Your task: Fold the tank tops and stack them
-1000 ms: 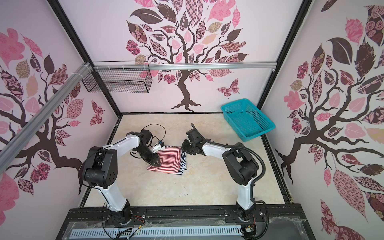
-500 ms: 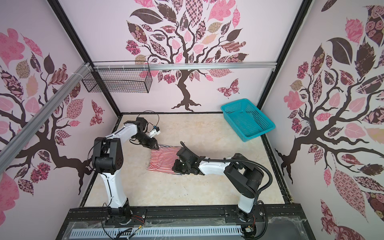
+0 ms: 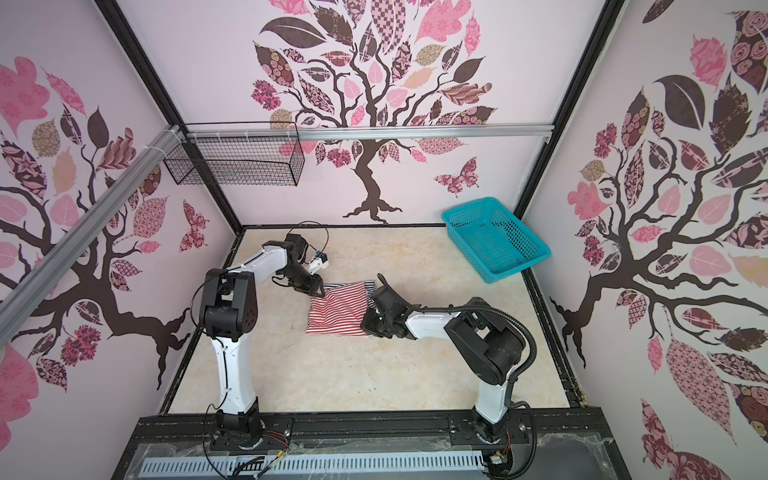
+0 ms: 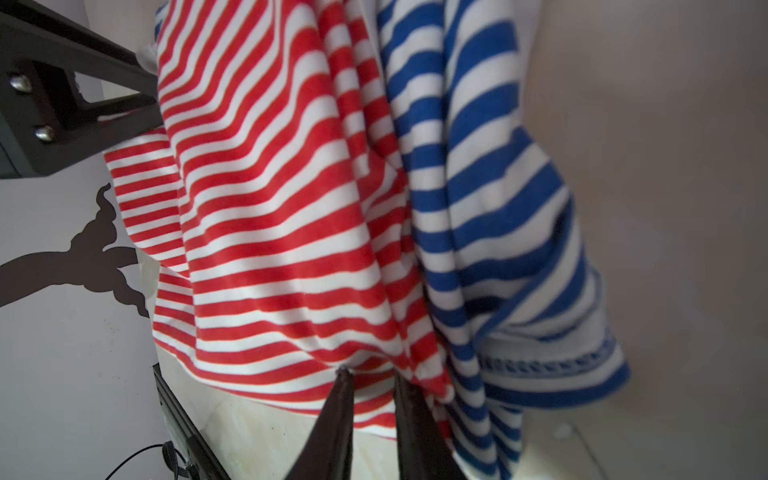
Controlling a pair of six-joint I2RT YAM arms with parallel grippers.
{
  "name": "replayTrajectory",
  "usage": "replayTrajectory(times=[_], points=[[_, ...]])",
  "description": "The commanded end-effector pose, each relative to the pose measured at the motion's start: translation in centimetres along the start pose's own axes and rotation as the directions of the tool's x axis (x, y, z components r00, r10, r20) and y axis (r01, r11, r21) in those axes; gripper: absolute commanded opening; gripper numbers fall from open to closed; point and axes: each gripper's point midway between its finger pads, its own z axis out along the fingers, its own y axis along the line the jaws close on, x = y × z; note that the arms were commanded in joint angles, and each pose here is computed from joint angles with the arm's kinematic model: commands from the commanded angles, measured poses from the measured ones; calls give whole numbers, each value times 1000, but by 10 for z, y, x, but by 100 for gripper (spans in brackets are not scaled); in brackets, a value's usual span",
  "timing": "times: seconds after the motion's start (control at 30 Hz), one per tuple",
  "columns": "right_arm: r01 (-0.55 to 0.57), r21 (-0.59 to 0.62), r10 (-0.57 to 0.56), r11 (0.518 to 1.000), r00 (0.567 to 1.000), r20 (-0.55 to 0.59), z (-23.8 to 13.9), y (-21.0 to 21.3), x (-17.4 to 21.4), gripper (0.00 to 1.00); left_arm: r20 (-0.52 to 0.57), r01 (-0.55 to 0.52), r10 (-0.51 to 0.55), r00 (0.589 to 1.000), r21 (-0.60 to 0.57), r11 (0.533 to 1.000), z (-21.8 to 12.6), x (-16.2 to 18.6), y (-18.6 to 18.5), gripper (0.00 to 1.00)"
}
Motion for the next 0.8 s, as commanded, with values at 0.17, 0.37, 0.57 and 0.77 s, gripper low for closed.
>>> replayTrajectory(times=[0.17,0.37,0.57,0.77], points=[[85,-52,-86,995,996,-15,-11,16,-13,39,197,39,-35,980,-18,999,-35,-48,9,43],[219,-125,-207,968,973,104,-75,62,-30,78,409,86,-58,911,-52,995,-120,-59,6,49],[270,77,-281,960,922,267,-147,42,-56,98,545,163,-75,835,-115,980,-179,-29,0,60],[105,287,-237,952,845,478,-232,-60,-106,100,684,303,-145,715,-116,946,-183,27,35,76]])
